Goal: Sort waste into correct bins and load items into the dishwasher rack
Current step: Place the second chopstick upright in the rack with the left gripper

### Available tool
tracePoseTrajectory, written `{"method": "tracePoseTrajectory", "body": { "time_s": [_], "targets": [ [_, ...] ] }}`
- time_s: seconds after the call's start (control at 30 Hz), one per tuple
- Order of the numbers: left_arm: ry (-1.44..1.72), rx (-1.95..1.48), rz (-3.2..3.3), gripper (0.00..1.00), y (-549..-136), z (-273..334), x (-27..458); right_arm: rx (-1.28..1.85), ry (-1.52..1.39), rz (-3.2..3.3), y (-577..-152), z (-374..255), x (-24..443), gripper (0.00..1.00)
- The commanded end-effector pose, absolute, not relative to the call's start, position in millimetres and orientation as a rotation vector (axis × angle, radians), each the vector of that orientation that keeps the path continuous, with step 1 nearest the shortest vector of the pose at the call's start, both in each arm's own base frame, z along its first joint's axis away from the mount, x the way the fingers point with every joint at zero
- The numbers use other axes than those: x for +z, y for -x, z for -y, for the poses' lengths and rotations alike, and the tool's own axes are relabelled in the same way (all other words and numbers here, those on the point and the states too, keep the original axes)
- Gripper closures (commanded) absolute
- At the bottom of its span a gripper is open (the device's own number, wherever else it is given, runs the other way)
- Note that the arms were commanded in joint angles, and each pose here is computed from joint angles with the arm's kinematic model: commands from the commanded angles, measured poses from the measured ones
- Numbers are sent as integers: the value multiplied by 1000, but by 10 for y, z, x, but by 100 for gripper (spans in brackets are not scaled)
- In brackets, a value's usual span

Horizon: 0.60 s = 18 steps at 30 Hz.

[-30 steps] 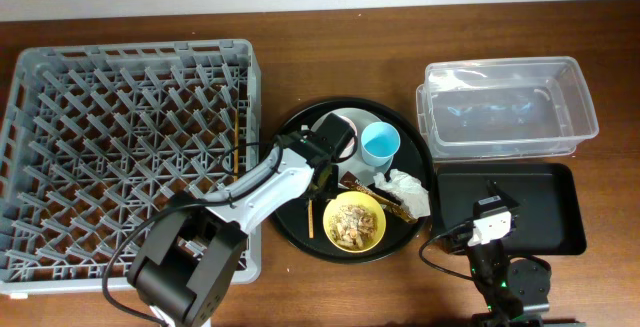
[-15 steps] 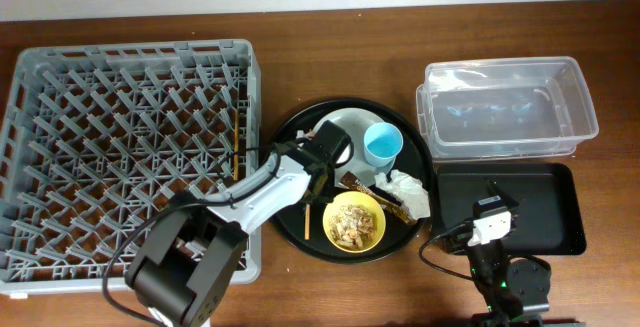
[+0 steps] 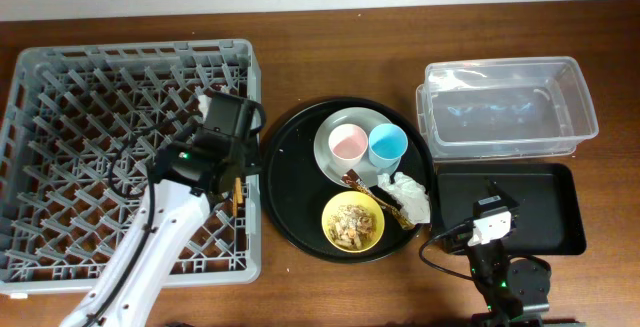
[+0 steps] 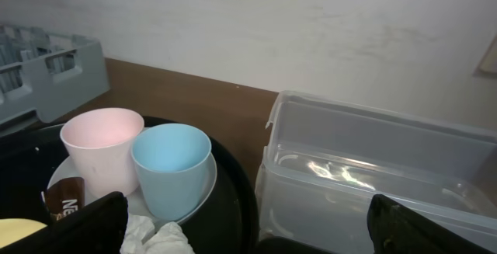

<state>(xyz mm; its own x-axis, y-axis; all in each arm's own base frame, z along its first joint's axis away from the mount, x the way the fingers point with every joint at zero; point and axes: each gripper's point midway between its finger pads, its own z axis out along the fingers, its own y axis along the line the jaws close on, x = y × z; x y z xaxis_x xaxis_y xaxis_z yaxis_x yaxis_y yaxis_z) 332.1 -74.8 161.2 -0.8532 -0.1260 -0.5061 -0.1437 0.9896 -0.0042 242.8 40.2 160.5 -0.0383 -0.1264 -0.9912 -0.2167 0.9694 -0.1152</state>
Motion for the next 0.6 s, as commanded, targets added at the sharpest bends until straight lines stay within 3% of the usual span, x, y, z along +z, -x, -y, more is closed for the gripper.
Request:
{"method": "tracePoseTrajectory", "body": {
  "time_s": [0.0,0.2,0.43,0.5,0.53,0.57],
  "targets": [
    [139,97,-2625,99,-3342,668,1549,84,259,-1620,-2427,-401,1579,1],
    [55,187,-2768,99,-3400,687,1020,84,259,-1621,-2427,-401,1579,1],
    [-66,196,-2745,97,-3490,718,1014,84,259,-1620,-2427,-401,1579,1],
    [-67,191,-2747,67,-3486,723,1012,84,259,-1620,-2427,-401,1579,1],
    [-66,192,-2746,59,-3487,723,1012,84,259,-1620,-2427,-401,1579,1],
    [-66,191,-2747,57,-3486,723,1012,84,259,-1620,-2427,-401,1579,1]
  ]
}}
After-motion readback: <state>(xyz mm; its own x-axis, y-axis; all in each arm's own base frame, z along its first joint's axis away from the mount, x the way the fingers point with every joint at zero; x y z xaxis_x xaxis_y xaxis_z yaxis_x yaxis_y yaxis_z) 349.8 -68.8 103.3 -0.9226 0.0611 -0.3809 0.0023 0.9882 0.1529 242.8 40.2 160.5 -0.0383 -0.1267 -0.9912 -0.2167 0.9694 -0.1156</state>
